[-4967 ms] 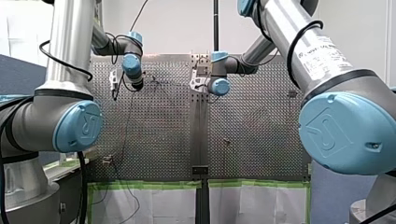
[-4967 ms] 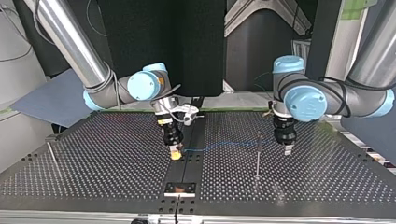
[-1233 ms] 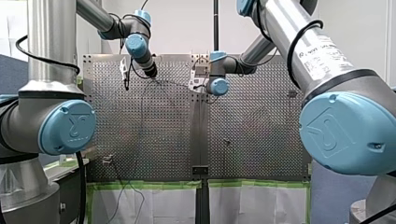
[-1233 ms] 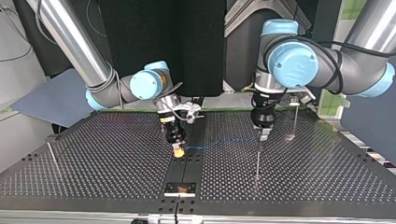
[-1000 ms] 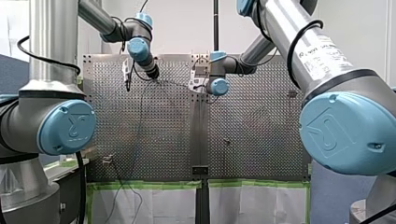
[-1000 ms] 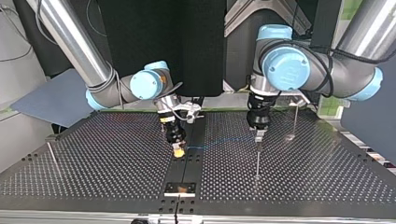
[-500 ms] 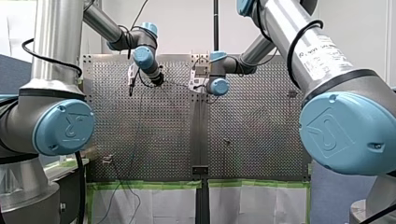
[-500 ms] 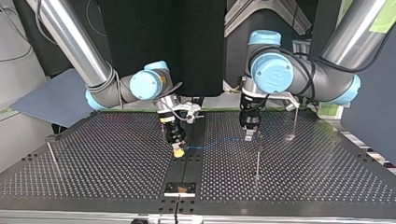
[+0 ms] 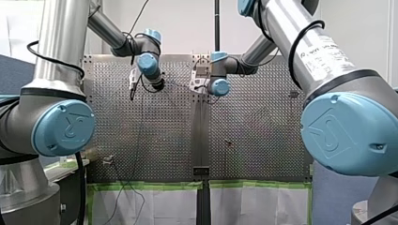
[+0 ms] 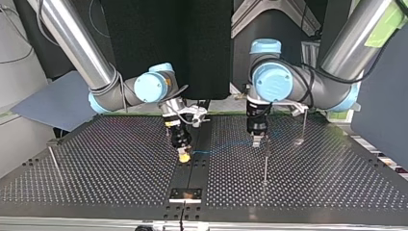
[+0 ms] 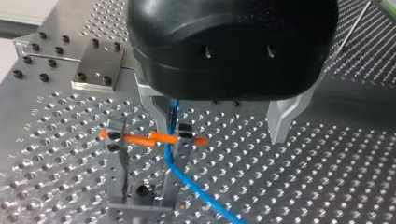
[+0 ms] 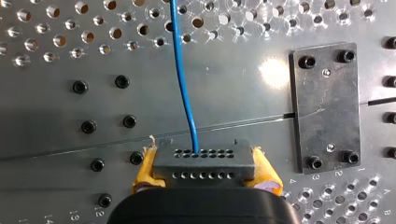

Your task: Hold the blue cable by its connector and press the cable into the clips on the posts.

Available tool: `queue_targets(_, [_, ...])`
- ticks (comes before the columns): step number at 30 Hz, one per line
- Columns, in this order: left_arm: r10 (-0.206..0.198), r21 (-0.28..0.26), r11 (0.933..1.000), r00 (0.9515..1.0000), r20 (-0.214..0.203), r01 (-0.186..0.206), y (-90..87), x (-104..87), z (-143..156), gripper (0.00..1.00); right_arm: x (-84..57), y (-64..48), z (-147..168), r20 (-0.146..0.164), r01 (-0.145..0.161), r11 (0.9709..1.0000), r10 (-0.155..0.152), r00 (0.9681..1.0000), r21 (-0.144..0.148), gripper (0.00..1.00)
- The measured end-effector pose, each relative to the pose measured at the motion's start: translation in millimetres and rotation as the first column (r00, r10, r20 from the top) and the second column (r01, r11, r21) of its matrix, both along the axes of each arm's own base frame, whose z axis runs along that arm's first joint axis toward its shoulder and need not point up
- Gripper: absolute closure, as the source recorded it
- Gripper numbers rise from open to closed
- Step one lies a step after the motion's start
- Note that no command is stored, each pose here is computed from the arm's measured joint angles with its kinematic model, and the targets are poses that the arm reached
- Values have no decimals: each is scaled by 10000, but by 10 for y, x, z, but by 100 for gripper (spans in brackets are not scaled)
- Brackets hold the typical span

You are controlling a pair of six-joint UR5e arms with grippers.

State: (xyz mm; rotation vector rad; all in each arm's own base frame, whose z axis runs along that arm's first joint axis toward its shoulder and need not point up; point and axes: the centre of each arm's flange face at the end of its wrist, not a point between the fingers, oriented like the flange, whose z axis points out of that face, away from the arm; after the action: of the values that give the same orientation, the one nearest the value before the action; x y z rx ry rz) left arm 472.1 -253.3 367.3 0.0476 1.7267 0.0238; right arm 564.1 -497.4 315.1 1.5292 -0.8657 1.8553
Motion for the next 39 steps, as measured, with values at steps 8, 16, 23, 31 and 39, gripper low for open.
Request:
queue_targets(8, [253,-213,9995,9965,801,-237,-97,110,255,0,2,0,-2,6,-3,10000,3,10000,-4,100])
queue_targets(16, [142,-295,9995,9950,993,-113,-235,192,257,0,2,-2,-3,8,-2,10000,2,10000,-7,100])
queue_targets(23, [329,-310,9991,9937,1070,-297,-299,296,252,0,3,-3,-9,3,-14,10000,14,10000,0,100])
queue_targets(31, [447,-255,9988,9939,1006,-423,-338,425,157,0,4,-3,-15,-6,-21,10000,21,10000,4,100])
queue_targets(39, [699,-220,9974,9919,1057,-679,-334,516,123,0,11,4,-21,-13,-40,10000,40,10000,12,100])
